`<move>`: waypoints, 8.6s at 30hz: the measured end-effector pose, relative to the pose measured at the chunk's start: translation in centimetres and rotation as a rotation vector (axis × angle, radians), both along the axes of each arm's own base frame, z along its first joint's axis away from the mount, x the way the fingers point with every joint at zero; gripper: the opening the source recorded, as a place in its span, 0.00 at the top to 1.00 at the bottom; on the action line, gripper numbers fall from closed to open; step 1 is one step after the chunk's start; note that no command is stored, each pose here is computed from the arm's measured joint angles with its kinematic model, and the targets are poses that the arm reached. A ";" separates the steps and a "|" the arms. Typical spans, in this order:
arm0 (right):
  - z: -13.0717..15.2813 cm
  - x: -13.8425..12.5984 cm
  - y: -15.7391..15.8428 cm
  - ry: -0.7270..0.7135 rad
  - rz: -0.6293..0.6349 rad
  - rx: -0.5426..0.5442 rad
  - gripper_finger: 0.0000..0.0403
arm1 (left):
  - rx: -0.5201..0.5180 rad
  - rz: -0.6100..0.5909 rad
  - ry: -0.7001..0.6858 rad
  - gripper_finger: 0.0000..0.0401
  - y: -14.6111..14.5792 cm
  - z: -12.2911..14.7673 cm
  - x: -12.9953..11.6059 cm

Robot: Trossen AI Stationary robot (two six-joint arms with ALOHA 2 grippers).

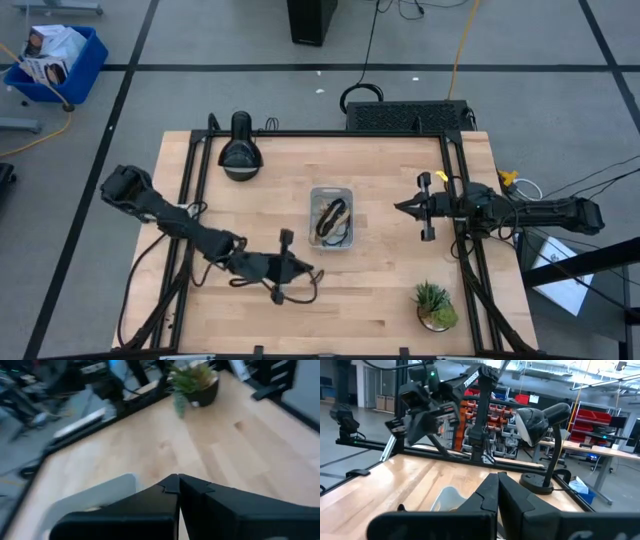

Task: Pick and place rubber bands into bin
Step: Put the black rubber band into the gray bin, then return to Home Position

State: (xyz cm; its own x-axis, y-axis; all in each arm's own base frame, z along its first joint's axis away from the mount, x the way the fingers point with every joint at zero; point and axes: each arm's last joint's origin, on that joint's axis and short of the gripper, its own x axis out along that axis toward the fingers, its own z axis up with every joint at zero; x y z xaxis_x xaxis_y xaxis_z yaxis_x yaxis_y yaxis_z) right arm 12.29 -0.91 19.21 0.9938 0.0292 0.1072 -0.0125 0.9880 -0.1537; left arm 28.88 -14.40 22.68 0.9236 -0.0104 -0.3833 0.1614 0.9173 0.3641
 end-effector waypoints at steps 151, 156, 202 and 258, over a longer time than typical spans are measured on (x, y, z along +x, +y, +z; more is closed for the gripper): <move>-0.1 -0.1 0.0 0.007 0.004 0.076 1.00 | -0.055 0.301 -0.262 0.99 11.5 1.9 -13.2; -0.1 -0.1 0.0 0.013 0.001 0.074 1.00 | -0.057 0.291 -0.309 0.99 12.3 -0.8 -15.7; -0.6 -0.8 -2.3 -0.051 -0.031 0.163 1.00 | -0.166 0.147 -0.402 0.97 13.3 -2.5 -20.2; -0.7 -0.8 -2.3 -0.046 -0.031 0.170 1.00 | -0.182 0.150 -0.406 0.87 13.3 -2.4 -20.2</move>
